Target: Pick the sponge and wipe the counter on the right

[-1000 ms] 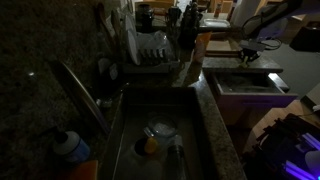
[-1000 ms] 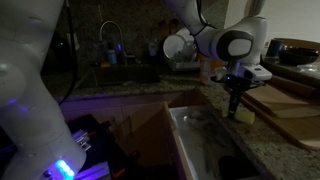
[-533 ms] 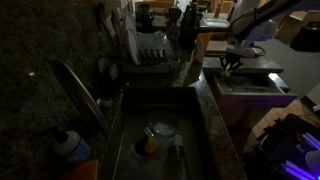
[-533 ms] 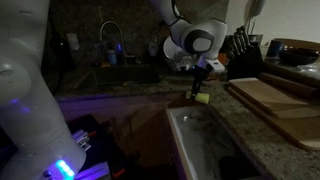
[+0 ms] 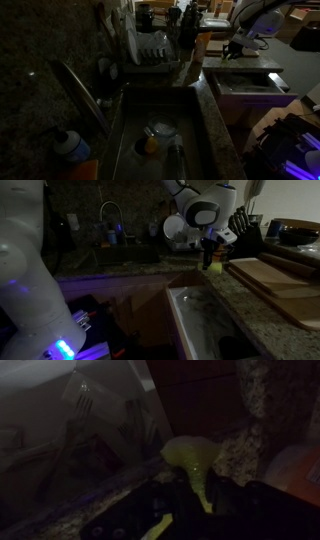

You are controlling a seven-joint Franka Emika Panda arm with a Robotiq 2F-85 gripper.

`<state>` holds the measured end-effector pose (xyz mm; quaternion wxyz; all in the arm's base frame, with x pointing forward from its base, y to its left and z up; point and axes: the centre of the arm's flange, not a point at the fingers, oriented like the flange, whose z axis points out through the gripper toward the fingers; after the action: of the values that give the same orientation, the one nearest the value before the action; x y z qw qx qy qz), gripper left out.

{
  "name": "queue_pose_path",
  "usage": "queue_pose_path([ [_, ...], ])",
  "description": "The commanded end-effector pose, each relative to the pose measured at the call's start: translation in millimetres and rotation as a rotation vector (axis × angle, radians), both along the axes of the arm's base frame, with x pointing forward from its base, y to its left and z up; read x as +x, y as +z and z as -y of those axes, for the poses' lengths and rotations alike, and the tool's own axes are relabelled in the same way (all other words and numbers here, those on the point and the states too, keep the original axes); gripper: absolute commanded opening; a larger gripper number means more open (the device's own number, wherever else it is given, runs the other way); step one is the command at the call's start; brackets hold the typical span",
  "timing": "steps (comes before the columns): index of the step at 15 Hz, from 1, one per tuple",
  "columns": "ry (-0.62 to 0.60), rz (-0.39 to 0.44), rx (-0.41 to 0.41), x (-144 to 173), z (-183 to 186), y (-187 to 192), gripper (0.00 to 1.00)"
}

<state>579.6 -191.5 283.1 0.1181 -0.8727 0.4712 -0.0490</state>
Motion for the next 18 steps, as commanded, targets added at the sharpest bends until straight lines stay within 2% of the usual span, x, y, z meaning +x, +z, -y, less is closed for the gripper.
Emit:
queue_pose_path([
  [1, -0.094, -0.026, 0.046, 7.9, 41.3, -8.7, 0.05],
  [6, -0.253, -0.011, 0.002, 25.6, 80.3, -15.1, 0.05],
  [11, -0.428, -0.112, 0.027, 33.6, 107.1, -34.3, 0.05],
  [12, -0.492, -0.148, 0.026, 31.7, 113.4, -41.1, 0.05],
  [14, -0.561, -0.17, 0.01, 21.3, 127.4, -52.4, 0.05],
  [18, -0.723, -0.166, -0.005, -3.7, 157.3, -56.2, 0.05],
])
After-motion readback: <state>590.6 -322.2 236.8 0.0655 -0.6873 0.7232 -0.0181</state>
